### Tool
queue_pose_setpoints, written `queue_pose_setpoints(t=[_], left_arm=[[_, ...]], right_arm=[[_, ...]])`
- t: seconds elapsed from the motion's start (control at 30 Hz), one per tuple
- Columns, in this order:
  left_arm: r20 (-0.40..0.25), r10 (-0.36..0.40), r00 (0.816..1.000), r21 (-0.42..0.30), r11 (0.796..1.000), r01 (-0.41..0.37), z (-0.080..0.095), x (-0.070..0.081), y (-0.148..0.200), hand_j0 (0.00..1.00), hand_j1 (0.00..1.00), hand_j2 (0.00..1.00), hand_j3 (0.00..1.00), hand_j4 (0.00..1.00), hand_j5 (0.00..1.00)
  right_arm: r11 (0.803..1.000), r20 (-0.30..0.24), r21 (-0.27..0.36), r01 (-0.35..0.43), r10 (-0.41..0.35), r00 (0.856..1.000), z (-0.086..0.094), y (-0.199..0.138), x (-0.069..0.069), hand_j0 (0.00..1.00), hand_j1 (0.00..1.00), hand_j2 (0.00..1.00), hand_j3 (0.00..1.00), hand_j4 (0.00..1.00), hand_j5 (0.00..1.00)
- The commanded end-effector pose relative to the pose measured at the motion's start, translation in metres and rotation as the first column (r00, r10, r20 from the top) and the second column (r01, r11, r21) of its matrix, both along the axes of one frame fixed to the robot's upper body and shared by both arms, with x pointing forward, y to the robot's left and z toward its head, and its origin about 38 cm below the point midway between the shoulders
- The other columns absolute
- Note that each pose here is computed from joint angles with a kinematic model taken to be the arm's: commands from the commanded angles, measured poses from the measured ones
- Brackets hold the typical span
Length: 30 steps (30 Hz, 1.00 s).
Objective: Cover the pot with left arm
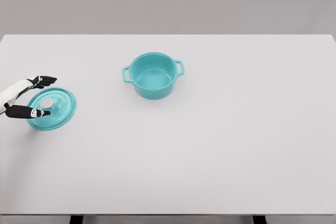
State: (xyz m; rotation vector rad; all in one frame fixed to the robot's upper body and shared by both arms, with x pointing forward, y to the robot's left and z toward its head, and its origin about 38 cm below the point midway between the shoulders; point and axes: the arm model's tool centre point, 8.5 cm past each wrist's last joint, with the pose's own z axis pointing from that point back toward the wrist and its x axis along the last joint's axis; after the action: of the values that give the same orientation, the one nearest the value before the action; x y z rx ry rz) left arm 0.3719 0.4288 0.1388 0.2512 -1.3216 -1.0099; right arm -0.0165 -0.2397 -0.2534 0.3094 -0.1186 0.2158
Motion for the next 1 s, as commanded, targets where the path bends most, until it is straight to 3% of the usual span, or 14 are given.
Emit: queue_pose_setpoints(t=[0.0,0.97], left_arm=[[0.0,0.007,1.0,0.001,1.0,-0.007,0.0,0.0,0.002,0.87,0.87,0.87,0.87,0.87,0.87],[-0.015,0.02,1.0,0.006,1.0,-0.02,-0.011,0.001,0.003,0.84,0.84,0.84,0.84,0.84,0.84]], right_arm=[[1.0,0.0,0.0,-0.001,0.001,1.0,0.0,0.0,0.0,1.0,1.0,1.0,1.0,1.0,1.0],[1.0,0.0,0.0,-0.001,0.001,1.0,0.0,0.0,0.0,1.0,1.0,1.0,1.0,1.0,1.0]])
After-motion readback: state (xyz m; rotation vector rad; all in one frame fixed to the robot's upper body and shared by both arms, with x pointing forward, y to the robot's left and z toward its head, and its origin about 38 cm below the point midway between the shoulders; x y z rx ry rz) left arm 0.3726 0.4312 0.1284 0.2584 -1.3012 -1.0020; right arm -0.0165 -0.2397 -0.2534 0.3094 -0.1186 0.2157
